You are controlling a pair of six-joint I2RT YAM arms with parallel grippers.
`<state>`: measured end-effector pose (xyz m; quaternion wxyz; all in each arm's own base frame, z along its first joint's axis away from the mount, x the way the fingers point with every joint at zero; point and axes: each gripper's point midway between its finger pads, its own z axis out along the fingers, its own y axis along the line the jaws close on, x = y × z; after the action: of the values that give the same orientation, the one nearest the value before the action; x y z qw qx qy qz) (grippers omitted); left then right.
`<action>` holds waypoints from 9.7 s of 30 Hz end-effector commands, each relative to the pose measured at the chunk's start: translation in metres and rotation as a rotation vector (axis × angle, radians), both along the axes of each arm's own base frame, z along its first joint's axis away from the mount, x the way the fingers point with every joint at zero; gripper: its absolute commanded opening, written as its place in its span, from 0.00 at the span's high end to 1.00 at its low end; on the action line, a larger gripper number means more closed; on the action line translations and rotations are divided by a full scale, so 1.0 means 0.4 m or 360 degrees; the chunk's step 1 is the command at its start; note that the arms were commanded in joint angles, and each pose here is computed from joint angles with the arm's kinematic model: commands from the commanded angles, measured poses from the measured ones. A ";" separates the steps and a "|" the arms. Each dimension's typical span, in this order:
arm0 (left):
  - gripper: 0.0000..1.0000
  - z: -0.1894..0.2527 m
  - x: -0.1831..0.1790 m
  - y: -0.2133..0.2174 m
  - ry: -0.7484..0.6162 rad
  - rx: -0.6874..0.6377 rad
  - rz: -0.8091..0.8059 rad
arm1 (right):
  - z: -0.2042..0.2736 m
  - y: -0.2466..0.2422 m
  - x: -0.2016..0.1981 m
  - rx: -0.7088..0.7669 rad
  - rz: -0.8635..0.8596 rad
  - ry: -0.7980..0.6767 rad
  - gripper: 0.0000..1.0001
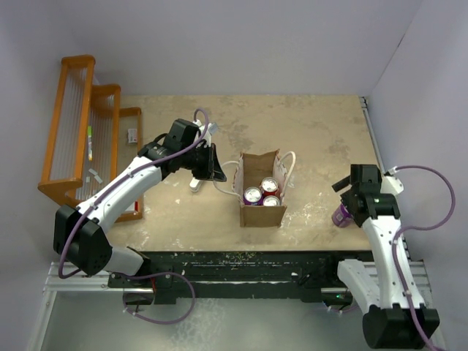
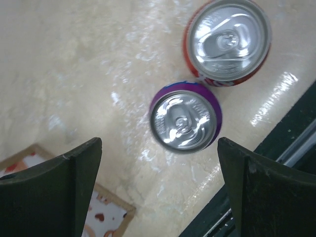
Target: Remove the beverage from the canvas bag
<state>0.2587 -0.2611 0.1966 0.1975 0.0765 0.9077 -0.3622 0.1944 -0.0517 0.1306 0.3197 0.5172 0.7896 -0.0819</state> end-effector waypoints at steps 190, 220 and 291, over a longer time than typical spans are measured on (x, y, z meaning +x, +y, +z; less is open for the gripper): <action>1.00 0.029 -0.002 0.038 -0.0099 0.0038 0.0080 | -0.078 0.260 -0.001 0.0258 0.0365 0.0261 1.00; 1.00 0.042 0.019 0.026 -0.0126 0.0049 0.0040 | -0.154 0.145 -0.010 -0.0030 0.0051 0.0304 0.82; 1.00 -0.003 0.033 0.004 -0.0004 0.0028 0.0069 | 0.561 0.584 0.340 -0.0002 0.2120 -0.1200 0.00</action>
<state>0.2637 -0.2565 0.1811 0.1815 0.0530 0.9218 -0.3384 0.3187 0.1343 0.3024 0.5142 0.0485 0.8279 0.2189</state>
